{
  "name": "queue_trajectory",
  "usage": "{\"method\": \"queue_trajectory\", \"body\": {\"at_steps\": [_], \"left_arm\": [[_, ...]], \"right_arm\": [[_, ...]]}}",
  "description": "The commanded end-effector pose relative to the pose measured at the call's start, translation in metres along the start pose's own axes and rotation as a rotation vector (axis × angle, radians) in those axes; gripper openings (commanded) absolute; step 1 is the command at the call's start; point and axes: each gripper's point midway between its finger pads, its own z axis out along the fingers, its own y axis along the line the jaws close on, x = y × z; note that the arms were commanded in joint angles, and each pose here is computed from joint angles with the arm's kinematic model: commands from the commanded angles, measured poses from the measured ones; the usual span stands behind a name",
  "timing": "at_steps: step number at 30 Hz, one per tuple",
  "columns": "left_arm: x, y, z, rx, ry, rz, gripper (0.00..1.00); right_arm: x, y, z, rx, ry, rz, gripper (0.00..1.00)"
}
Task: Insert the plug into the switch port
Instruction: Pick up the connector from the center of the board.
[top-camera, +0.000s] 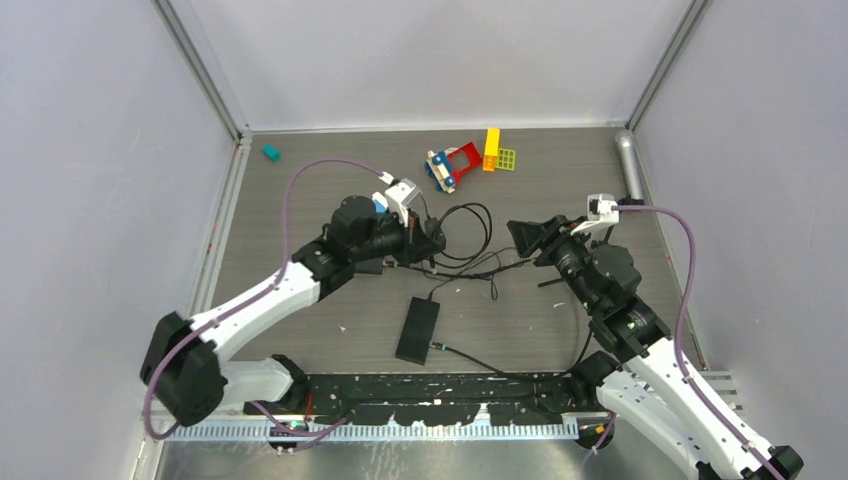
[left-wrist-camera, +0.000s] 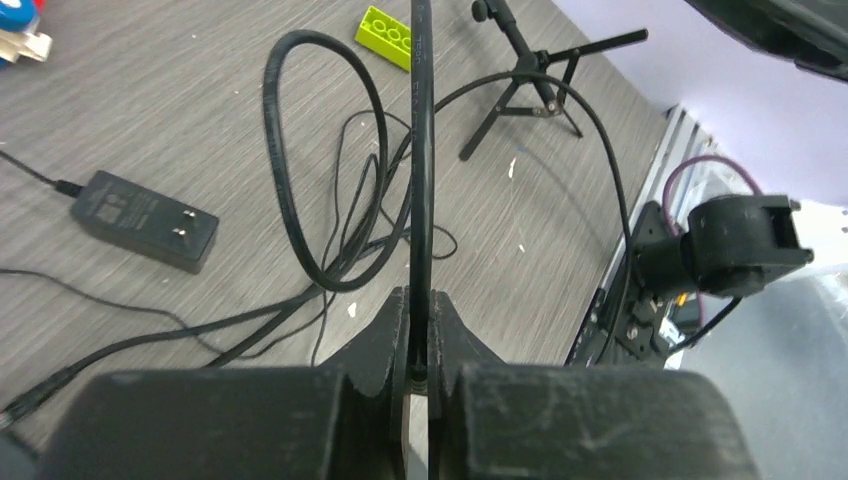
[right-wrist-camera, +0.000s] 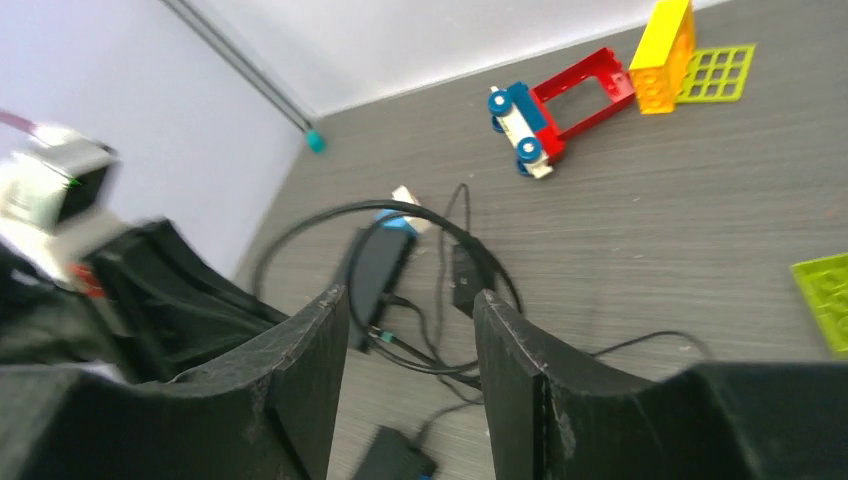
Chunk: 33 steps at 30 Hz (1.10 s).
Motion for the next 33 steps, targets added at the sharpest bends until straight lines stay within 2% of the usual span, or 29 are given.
{"method": "queue_trajectory", "body": {"at_steps": [1, 4, 7, 9, 11, 14, 20, 24, 29, 33], "left_arm": [[0.016, -0.005, -0.049, -0.137, 0.198, 0.112, 0.00], [0.020, -0.014, -0.071, -0.188, 0.300, 0.133, 0.00], [0.024, -0.025, -0.091, -0.229, 0.397, 0.141, 0.00], [0.025, -0.037, -0.098, -0.219, 0.406, 0.144, 0.00], [0.027, -0.051, -0.104, -0.188, 0.409, 0.134, 0.00], [0.036, -0.067, -0.111, -0.144, 0.432, 0.154, 0.00], [0.055, -0.084, -0.116, -0.140, 0.492, 0.301, 0.00], [0.060, -0.101, -0.109, -0.076, 0.497, 0.309, 0.00], [0.060, -0.110, -0.113, -0.044, 0.469, 0.323, 0.00], [0.061, -0.118, -0.119, 0.006, 0.446, 0.320, 0.00]], "right_arm": [[0.001, -0.002, -0.011, -0.033, 0.080, -0.308, 0.53], [0.010, 0.053, -0.023, -0.375, 0.102, -0.427, 0.53], [0.010, 0.106, -0.051, -0.750, 0.033, -0.608, 0.53], [0.015, 0.121, -0.068, -0.920, -0.010, -0.760, 0.53], [0.017, 0.128, -0.080, -1.020, -0.061, -0.876, 0.56], [0.018, 0.135, -0.086, -1.112, -0.114, -0.990, 0.59], [0.034, 0.156, -0.100, -1.337, 0.029, -0.979, 0.59], [0.065, 0.158, -0.097, -1.324, 0.129, -1.047, 0.63], [0.110, 0.150, -0.102, -1.345, 0.316, -1.121, 0.62], [0.127, 0.143, -0.091, -1.297, 0.344, -1.159, 0.62]]}}
